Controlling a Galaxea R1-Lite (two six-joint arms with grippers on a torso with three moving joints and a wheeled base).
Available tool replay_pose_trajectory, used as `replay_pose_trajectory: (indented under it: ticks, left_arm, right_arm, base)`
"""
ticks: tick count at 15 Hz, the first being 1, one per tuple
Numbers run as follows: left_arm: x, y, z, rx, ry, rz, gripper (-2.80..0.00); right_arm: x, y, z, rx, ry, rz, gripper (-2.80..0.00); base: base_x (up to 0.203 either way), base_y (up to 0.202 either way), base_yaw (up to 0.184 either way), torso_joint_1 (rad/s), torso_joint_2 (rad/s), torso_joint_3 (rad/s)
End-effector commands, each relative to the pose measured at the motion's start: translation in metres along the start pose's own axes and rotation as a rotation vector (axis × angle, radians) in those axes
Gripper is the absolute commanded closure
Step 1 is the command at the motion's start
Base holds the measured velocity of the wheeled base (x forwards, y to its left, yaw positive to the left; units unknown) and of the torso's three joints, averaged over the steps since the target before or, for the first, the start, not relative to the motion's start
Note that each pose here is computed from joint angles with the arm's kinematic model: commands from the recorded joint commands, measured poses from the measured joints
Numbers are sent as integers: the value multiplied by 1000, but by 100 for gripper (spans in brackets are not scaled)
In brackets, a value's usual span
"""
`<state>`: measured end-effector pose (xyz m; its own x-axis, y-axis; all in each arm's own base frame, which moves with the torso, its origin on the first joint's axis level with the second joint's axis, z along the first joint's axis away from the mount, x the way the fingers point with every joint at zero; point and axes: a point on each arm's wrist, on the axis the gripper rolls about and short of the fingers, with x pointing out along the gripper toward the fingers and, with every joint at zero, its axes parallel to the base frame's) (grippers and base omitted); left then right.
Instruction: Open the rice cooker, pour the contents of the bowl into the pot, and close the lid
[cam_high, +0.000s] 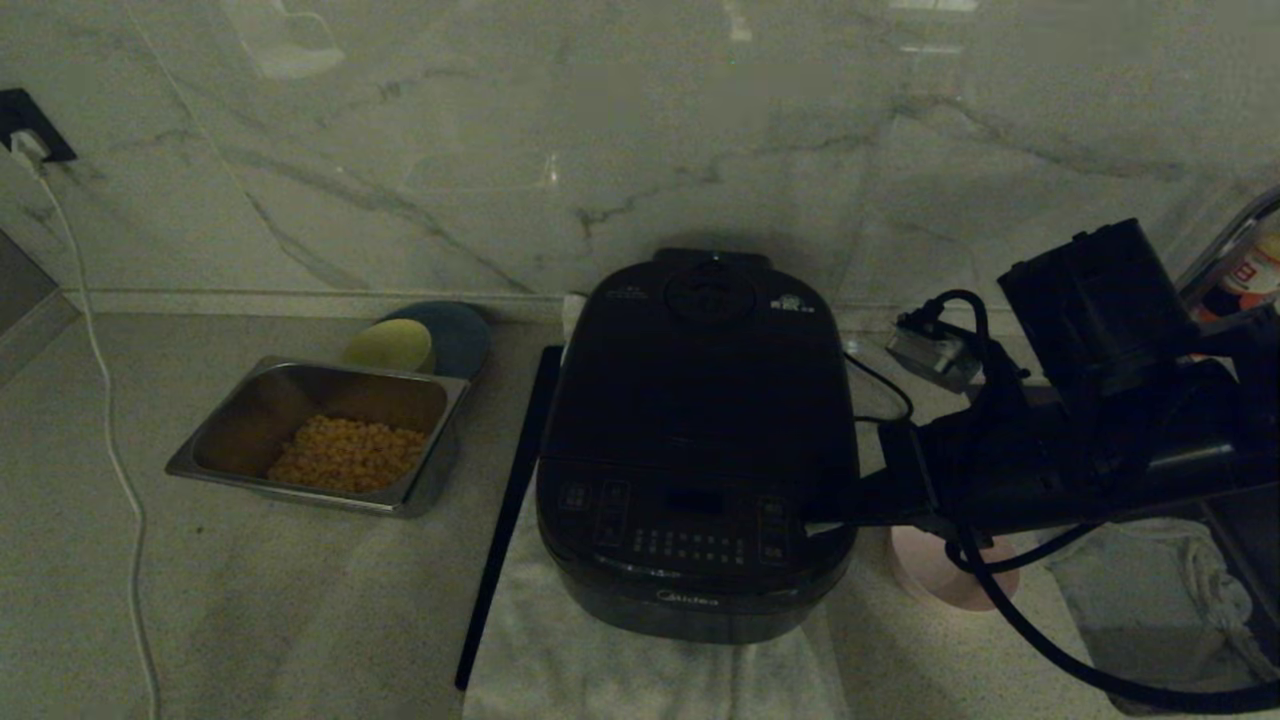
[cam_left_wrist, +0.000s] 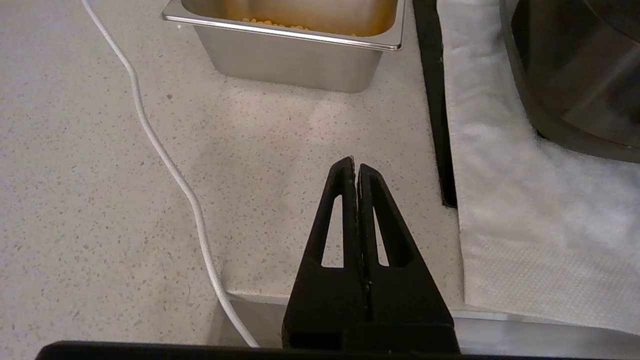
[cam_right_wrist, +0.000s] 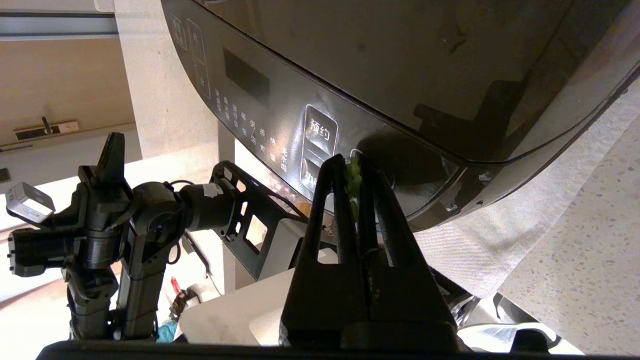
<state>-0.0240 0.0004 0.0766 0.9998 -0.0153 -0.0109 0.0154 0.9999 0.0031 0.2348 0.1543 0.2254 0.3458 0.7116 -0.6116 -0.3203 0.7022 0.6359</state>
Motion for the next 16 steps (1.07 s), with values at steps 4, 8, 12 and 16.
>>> replay_pose_trajectory:
  ticks: [4,8,12,16]
  left_arm:
    - [0,0,0,0,0,0,0]
    - [0,0,0,0,0,0,0]
    - [0,0,0,0,0,0,0]
    - [0,0,0,0,0,0,0]
  right_arm:
    - [5,-6,0,20,11,-14,0]
    - [-7,2,2,1,-25,8,0]
    - [-41,18,1,-36,-113,58,0]
    - [-95,36,-4,-73,-254,105,0]
  base:
    - [0,0,0,0,0,0]
    - [0,0,0,0,0,0]
    - [0,0,0,0,0,0]
    - [0,0,0,0,0,0]
